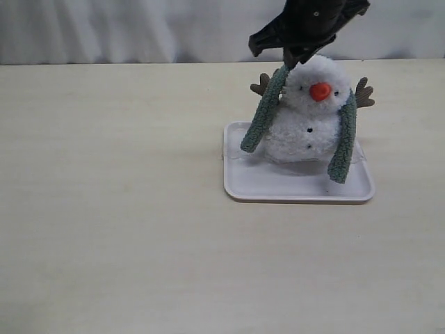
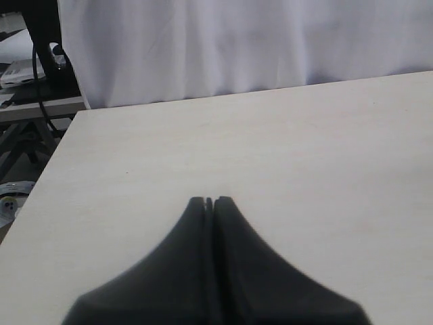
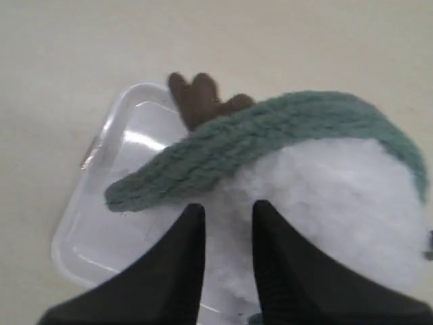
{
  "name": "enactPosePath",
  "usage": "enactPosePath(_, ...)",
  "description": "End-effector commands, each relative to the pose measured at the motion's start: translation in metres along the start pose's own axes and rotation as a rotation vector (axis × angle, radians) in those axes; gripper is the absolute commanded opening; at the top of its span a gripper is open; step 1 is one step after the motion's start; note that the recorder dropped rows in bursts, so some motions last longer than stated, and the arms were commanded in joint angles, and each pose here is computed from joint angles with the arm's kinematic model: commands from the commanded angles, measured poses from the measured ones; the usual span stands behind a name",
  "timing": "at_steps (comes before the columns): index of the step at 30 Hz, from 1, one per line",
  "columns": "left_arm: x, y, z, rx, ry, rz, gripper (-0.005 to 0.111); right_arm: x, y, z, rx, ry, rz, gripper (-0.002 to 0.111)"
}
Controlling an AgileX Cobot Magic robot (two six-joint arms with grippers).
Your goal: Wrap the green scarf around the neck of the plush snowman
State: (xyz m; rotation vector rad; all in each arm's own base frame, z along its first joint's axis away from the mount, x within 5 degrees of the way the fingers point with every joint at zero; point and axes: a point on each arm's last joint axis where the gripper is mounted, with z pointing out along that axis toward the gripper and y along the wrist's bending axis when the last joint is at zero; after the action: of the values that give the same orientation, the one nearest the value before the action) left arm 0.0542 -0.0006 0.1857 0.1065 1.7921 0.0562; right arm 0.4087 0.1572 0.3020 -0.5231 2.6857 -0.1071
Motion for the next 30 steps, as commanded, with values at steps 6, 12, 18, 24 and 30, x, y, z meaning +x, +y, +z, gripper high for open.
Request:
enactPosePath(6,0.000,0.000,0.000,-0.004,-0.007,-0.006,0.000,0.002,0.070,-0.009,0.001,-0.006,-0.562,0.055)
enactPosePath(12,0.000,0.000,0.000,-0.004,-0.007,-0.006,0.000,0.016,0.101,0.008,0.261,0.109,-1.083,0.055)
enactPosePath(18,0.000,0.000,0.000,-0.004,-0.007,-0.006,0.000,0.008,0.087,0.027,0.719,0.113,-0.991,0.055)
enactPosePath(24,0.000,0.000,0.000,-0.004,-0.007,-0.006,0.000,0.000,0.058,0.040,0.661,0.041,-0.634,0.021)
enactPosePath(30,0.000,0.000,0.000,-0.004,-0.007,-0.006,0.000,-0.010,0.034,0.048,0.368,-0.058,-0.332,0.004)
